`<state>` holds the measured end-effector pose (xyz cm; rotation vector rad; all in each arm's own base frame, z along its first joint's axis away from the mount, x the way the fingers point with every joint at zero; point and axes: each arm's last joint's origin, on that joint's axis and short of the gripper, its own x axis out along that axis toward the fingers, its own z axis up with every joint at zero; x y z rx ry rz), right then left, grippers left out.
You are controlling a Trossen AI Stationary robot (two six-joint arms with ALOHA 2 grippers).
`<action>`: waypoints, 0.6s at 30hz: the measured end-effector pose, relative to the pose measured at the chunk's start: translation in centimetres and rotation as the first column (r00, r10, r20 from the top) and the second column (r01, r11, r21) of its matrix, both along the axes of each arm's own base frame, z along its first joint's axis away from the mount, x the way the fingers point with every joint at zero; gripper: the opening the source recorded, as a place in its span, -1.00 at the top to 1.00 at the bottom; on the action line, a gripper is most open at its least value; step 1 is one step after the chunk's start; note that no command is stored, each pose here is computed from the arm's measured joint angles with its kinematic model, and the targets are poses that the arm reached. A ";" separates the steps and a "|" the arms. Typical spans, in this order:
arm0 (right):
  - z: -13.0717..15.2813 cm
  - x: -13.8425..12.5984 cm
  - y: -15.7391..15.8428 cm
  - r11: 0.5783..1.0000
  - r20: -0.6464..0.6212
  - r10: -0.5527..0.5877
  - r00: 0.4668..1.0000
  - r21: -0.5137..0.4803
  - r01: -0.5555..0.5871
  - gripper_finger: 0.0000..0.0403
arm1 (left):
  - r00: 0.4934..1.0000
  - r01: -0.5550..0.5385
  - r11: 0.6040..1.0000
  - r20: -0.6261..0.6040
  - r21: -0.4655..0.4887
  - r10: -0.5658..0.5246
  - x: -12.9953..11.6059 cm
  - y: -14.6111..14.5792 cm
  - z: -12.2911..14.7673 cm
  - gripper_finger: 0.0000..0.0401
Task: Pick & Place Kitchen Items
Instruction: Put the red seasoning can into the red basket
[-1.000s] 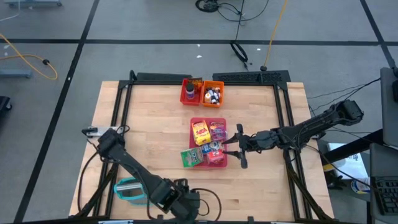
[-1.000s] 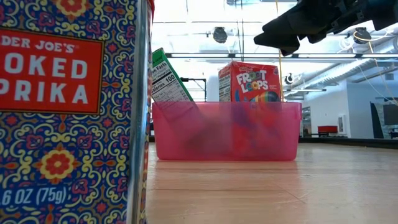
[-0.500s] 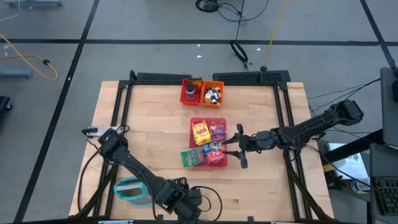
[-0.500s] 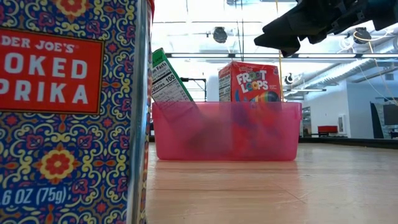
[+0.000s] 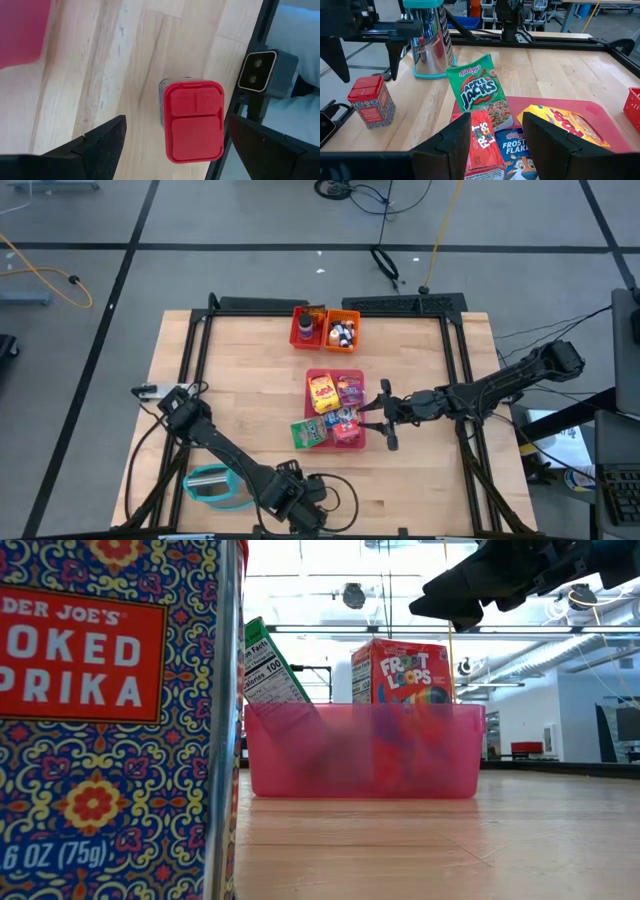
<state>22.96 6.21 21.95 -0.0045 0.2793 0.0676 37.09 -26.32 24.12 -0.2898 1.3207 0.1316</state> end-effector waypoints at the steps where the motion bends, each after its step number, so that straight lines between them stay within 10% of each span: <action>1: 0.0 0.0 0.0 1.000 0.000 0.000 1.000 0.000 0.000 0.15 | 1.000 -0.001 1.000 -0.001 0.001 0.001 0.0 0.0 0.0 -0.75; 18: -0.1 0.0 0.0 1.000 -0.012 0.000 1.000 -0.003 0.000 0.15 | 1.000 -0.015 0.998 -0.028 -0.066 0.013 -0.1 -0.3 -2.7 -0.75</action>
